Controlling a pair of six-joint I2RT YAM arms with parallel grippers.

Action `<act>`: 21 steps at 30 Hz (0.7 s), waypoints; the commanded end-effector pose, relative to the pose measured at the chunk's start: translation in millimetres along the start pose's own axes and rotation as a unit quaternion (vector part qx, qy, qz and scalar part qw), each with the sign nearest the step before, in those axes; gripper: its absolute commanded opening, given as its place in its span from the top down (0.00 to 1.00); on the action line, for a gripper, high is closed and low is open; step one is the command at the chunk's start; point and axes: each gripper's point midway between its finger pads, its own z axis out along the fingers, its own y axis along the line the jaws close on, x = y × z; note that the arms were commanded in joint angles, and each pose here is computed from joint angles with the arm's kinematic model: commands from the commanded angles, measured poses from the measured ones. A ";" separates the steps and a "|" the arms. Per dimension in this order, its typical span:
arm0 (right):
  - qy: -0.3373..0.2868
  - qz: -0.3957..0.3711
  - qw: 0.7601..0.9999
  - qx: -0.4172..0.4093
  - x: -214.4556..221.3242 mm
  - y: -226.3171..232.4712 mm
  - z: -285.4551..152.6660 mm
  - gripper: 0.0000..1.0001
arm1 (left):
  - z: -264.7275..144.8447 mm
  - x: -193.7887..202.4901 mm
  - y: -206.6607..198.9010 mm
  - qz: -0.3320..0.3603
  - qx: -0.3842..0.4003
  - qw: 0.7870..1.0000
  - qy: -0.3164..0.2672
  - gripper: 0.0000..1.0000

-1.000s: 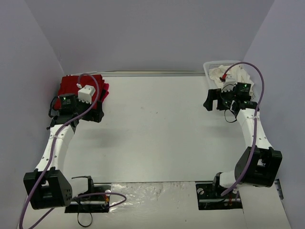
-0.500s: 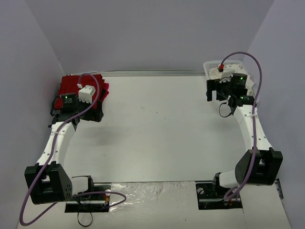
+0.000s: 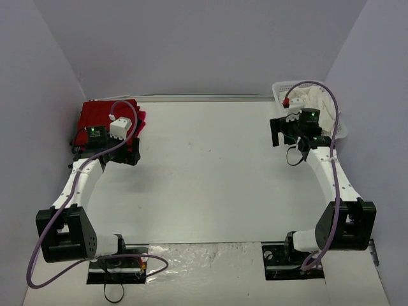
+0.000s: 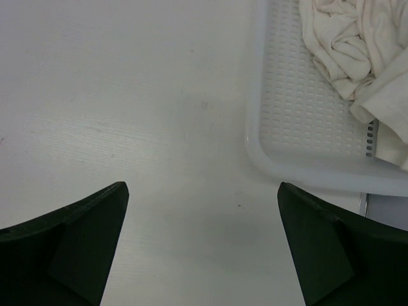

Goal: Fold and stack the t-shirts
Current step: Grab crumpled tshirt from bin with the right arm

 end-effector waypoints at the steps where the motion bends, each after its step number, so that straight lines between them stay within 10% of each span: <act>1: -0.020 -0.008 1.000 0.003 6.1 2.5 -9.2 0.00 | 2.6 3.1 2.8 0.007 -0.006 1.000 0.005 0.05; 21: -0.263 0.055 0.963 0.021 11.1 11.2 -17.4 0.00 | 11.0 -12.1 8.0 0.000 -0.063 0.974 -0.217 0.06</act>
